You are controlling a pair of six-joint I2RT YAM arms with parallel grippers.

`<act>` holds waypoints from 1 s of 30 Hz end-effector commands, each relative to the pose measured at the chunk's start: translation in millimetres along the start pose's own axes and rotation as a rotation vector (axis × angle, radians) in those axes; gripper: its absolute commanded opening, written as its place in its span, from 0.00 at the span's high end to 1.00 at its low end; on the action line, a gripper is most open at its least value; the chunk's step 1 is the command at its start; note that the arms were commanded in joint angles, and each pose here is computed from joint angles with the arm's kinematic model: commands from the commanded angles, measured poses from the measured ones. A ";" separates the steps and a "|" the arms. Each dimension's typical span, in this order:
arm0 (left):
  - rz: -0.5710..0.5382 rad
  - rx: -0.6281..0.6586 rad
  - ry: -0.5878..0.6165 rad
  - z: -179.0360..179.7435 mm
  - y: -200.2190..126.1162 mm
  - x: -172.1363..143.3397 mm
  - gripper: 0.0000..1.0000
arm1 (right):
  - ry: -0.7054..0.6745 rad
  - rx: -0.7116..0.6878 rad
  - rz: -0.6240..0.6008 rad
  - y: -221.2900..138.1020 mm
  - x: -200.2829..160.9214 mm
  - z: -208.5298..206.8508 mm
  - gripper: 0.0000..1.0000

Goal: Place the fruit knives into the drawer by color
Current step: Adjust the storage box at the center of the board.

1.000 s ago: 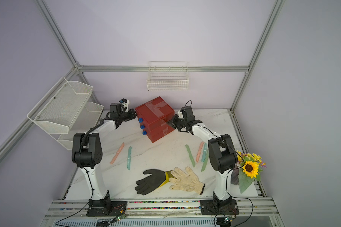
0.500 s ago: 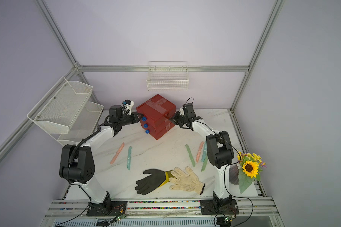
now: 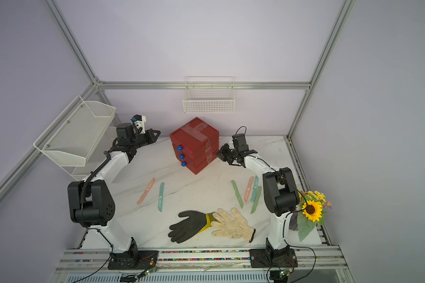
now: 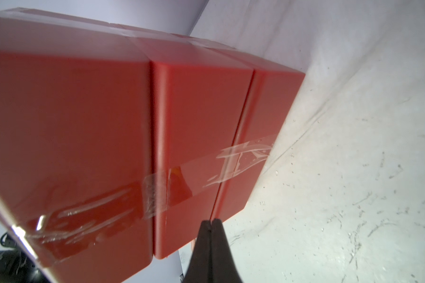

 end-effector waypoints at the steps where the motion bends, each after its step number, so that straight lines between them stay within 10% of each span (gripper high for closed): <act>1: 0.006 -0.045 -0.044 14.2 37.9 -3.0 1.00 | -0.008 0.012 -0.016 -8.2 -0.6 5.1 1.00; 13: 0.126 -0.278 -0.099 7.0 114.4 -62.6 1.00 | 0.024 -0.033 -0.047 -3.6 9.3 1.4 1.00; 30: 0.285 -0.332 -0.050 -66.0 46.4 -137.7 1.00 | 0.059 -0.020 -0.052 31.7 36.8 -17.2 1.00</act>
Point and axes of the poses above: each gripper's point midway between its finger pads, its own y axis out along the fingers, its own z axis along the line the jaws close on, x = y × z, the point moved 10 cm from there along -y, back along the fingers, and after that the axes turned 1 degree about -y, right-handed, at the moved point
